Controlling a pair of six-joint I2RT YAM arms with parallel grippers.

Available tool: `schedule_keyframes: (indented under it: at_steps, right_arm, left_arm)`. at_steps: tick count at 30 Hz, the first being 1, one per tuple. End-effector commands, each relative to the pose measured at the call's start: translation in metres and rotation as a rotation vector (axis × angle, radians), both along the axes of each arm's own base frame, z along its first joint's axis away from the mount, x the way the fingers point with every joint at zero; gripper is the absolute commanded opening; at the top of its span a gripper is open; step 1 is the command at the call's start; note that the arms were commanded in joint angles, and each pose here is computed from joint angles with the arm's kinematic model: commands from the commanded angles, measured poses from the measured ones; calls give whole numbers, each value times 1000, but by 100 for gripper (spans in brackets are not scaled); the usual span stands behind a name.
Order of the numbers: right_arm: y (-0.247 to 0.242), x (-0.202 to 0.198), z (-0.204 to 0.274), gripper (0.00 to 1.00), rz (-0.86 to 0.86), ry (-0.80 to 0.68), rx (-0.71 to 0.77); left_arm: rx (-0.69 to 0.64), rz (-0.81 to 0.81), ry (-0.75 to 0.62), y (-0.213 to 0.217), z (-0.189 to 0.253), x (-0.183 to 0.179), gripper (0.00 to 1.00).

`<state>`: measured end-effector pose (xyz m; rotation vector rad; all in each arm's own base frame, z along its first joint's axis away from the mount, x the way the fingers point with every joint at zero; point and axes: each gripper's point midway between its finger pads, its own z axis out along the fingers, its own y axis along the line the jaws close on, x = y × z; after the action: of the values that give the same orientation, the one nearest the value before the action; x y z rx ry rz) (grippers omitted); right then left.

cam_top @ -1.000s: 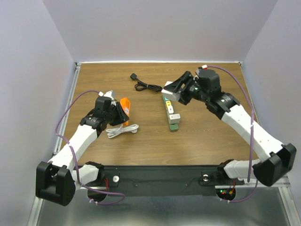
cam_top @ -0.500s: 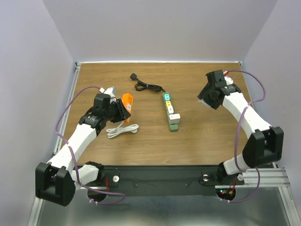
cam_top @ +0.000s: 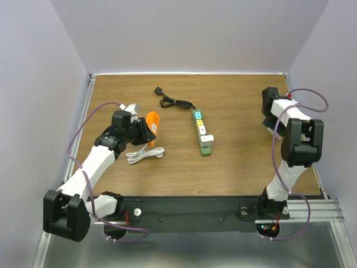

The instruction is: Pull the plug off the socket

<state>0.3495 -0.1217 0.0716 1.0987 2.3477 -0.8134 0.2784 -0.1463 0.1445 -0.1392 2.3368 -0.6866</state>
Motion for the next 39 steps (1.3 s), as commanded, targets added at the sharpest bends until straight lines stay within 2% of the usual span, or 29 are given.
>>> schedule_keyframes:
  at_steps: [1, 5, 9, 12, 14, 17, 18, 20, 21, 27, 29, 34, 39]
  right_arm:
    - [-18, 18, 19, 22, -15, -29, -94]
    - [-22, 19, 7, 30, -21, 4, -87]
    - [-20, 21, 3, 56, -9, 12, -72]
    - [-19, 24, 5, 66, 3, 10, -61]
    - [-17, 29, 9, 68, 22, 2, -47]
    - [-12, 38, 20, 82, 59, -28, -14]
    - [-11, 40, 24, 90, 69, -35, -8]
    - [-9, 45, 36, 94, 93, -56, 3]
    - [-8, 44, 40, 99, 97, -60, 6]
    - [7, 45, 78, 100, 154, -154, 78]
    - [35, 48, 95, 100, 259, -232, 213]
    - [101, 41, 113, 100, 504, -294, 388]
    - [178, 28, 110, 100, 766, -250, 521]
  left_arm:
    - [-21, -40, -60, -8, 15, 16, 0]
    - [-21, -42, -49, -8, 11, 17, 0]
    - [-19, -36, -47, -7, 7, 17, 0]
    - [-19, -36, -35, -6, 2, 14, 0]
    - [-26, -46, -25, -8, -1, 12, 0]
    - [-28, -37, -17, -7, -5, 10, 0]
    - [-27, -31, -13, -6, -6, 10, 0]
    - [-24, -22, -13, -4, -7, 10, 0]
    - [-19, -18, -12, -3, -8, 11, 0]
    - [49, 95, 22, 20, -17, 19, 0]
    - [68, 158, 13, 37, -13, 29, 0]
    - [89, 275, -5, 77, 0, 60, 0]
    - [115, 424, -39, 134, 21, 95, 0]
